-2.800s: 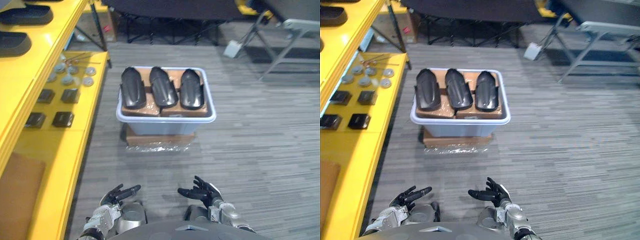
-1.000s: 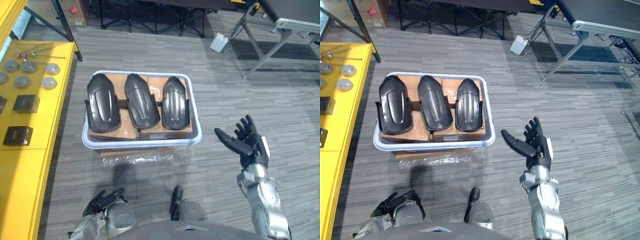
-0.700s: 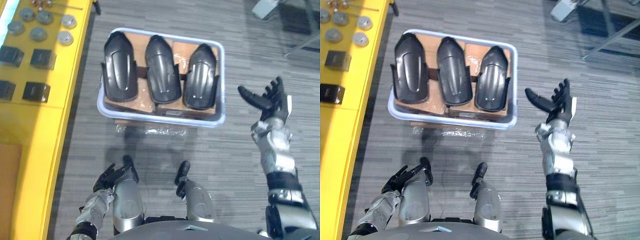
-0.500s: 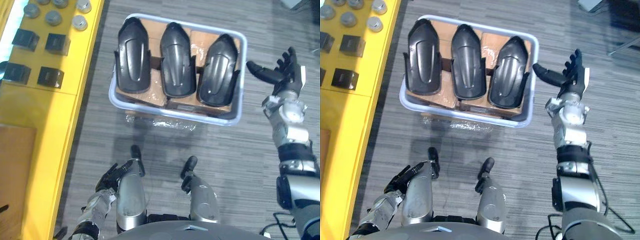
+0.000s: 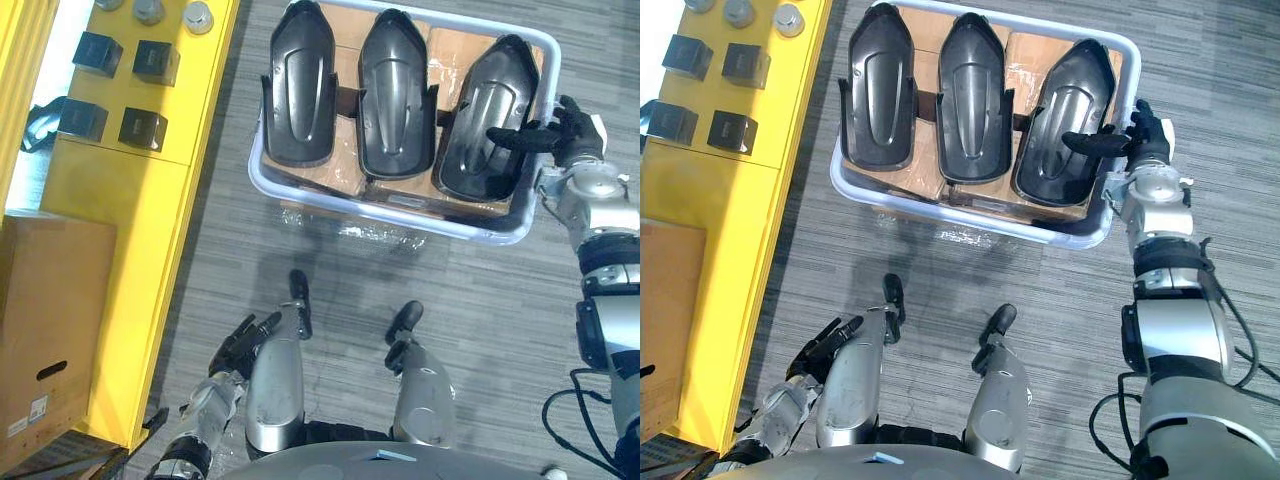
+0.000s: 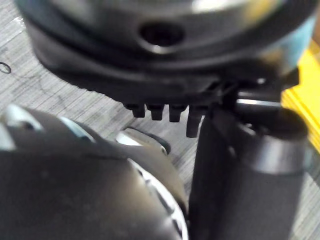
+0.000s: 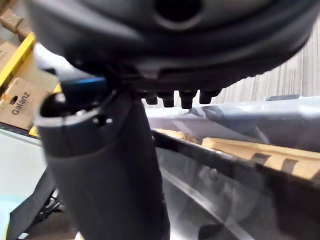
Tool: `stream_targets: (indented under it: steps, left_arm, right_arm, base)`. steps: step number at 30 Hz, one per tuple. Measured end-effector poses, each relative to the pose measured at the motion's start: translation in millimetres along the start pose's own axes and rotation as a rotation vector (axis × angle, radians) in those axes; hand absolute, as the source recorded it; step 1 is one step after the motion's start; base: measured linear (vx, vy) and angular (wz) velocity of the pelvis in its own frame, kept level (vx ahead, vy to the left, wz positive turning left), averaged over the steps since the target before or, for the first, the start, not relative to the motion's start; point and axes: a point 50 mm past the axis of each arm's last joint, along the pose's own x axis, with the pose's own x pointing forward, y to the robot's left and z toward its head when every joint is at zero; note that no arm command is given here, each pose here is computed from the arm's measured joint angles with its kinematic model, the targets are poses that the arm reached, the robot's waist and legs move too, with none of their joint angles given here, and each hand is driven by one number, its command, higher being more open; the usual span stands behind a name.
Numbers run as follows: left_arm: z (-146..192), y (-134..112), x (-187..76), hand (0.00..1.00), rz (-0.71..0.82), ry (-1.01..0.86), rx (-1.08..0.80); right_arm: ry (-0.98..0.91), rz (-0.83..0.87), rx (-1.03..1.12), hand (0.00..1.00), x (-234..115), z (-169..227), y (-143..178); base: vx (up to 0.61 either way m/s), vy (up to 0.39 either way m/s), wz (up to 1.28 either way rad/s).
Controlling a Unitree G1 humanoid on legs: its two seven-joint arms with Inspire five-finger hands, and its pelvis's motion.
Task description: Walk over and take three plastic housings, then place them on the shelf
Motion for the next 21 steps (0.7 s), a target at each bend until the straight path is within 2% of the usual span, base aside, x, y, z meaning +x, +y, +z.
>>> stream_targets:
  steps: [9, 12, 21]
  left_arm:
    - [-4, -4, 1, 1.0, 0.001, 0.021, 0.002]
    - [-6, -5, 1, 1.0, 0.0, 0.027, 0.004]
    - [-7, -13, 2, 1.0, -0.055, 0.041, -0.037]
  right_arm:
    - [0.115, -0.112, -0.24, 0.0, 2, -11, -20]
    - [0.157, -0.114, -0.259, 0.0, 1, -20, -20]
    - [0.079, -0.118, -0.267, 0.0, 1, -13, -11]
  base:
    - [-0.03, -0.008, 0.01]
    - [0.0, 0.0, 0.0]
    - [-0.02, -0.007, 0.07]
